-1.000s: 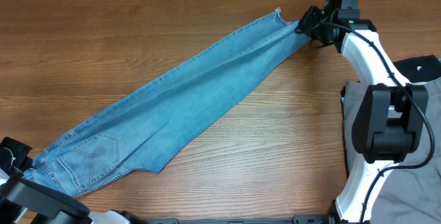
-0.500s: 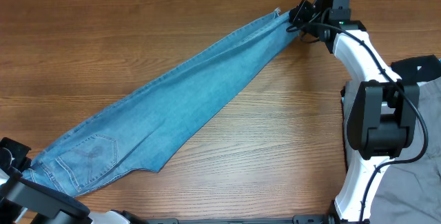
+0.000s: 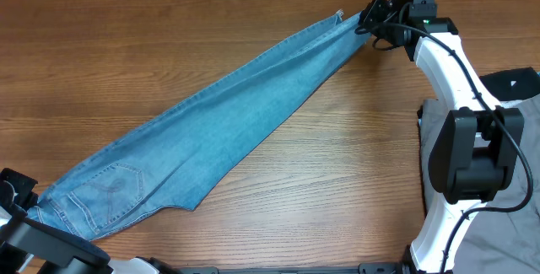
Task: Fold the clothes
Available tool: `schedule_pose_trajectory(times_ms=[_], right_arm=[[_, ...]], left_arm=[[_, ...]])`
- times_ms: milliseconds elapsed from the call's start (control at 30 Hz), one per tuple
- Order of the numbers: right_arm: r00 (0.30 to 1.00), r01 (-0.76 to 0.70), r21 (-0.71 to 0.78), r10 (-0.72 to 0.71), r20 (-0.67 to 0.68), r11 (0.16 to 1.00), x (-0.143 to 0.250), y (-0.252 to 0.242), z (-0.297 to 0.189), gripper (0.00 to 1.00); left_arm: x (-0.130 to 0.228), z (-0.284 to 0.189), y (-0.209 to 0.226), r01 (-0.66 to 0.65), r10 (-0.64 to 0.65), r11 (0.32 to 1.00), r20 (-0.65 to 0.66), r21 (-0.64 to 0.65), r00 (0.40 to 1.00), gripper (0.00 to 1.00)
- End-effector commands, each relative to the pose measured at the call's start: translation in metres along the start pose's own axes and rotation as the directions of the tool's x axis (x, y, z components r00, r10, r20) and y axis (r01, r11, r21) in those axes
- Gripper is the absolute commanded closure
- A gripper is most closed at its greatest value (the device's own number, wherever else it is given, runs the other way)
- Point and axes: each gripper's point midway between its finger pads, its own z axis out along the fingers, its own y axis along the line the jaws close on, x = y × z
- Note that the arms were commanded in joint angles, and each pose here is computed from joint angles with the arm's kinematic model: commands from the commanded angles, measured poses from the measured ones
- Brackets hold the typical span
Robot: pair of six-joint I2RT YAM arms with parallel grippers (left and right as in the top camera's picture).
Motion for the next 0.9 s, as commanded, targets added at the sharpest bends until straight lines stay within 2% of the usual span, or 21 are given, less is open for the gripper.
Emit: schedule_pose_trajectory(times_ms=[0, 300, 367, 433, 467, 500, 567, 733, 867], right_arm=[[0.997, 0.004, 0.038, -0.007, 0.076, 0.999, -0.021, -0.002, -0.004, 0.95], [1.0, -0.004, 0.054, 0.002, 0.031, 0.999, -0.004, -0.018, 0.026, 0.92], [1.0, -0.002, 0.054, 0.001, 0.028, 0.999, -0.001, -0.019, 0.032, 0.88], [0.999, 0.003, 0.046, -0.005, 0.038, 0.999, -0.002, -0.019, 0.037, 0.64], [0.999, 0.009, 0.041, -0.011, 0.046, 0.999, -0.004, -0.018, 0.038, 0.38], [0.998, 0.016, 0.036, -0.018, 0.054, 0.999, -0.006, -0.017, 0.037, 0.28], [0.997, 0.034, 0.031, -0.036, 0.07, 0.999, -0.014, -0.015, 0.032, 0.2], [0.998, 0.004, 0.063, -0.008, 0.057, 0.998, -0.025, -0.031, 0.001, 0.21], [0.997, -0.013, 0.074, 0.019, -0.079, 0.997, -0.001, -0.051, -0.007, 0.28]], left_arm=[[-0.003, -0.005, 0.011, 0.019, -0.018, 0.999, 0.03, -0.043, 0.999, 0.85], [-0.002, -0.005, 0.011, 0.019, -0.018, 0.999, 0.029, -0.043, 0.999, 0.84], [-0.002, -0.005, 0.011, 0.019, -0.018, 0.999, 0.029, -0.042, 0.999, 0.84], [-0.002, -0.006, 0.011, 0.019, -0.018, 0.999, 0.029, -0.042, 0.999, 0.82], [-0.002, -0.005, 0.011, 0.019, -0.018, 0.999, 0.029, -0.042, 0.999, 0.81], [-0.002, -0.006, 0.011, 0.019, -0.018, 0.999, 0.029, -0.042, 0.999, 0.79], [-0.002, -0.005, 0.011, 0.019, -0.018, 0.999, 0.029, -0.042, 0.999, 0.72], [-0.002, -0.005, 0.01, 0.02, -0.019, 0.999, 0.028, -0.032, 0.999, 0.51], [-0.003, -0.005, 0.008, 0.02, -0.02, 1.0, 0.032, -0.022, 0.999, 0.42]])
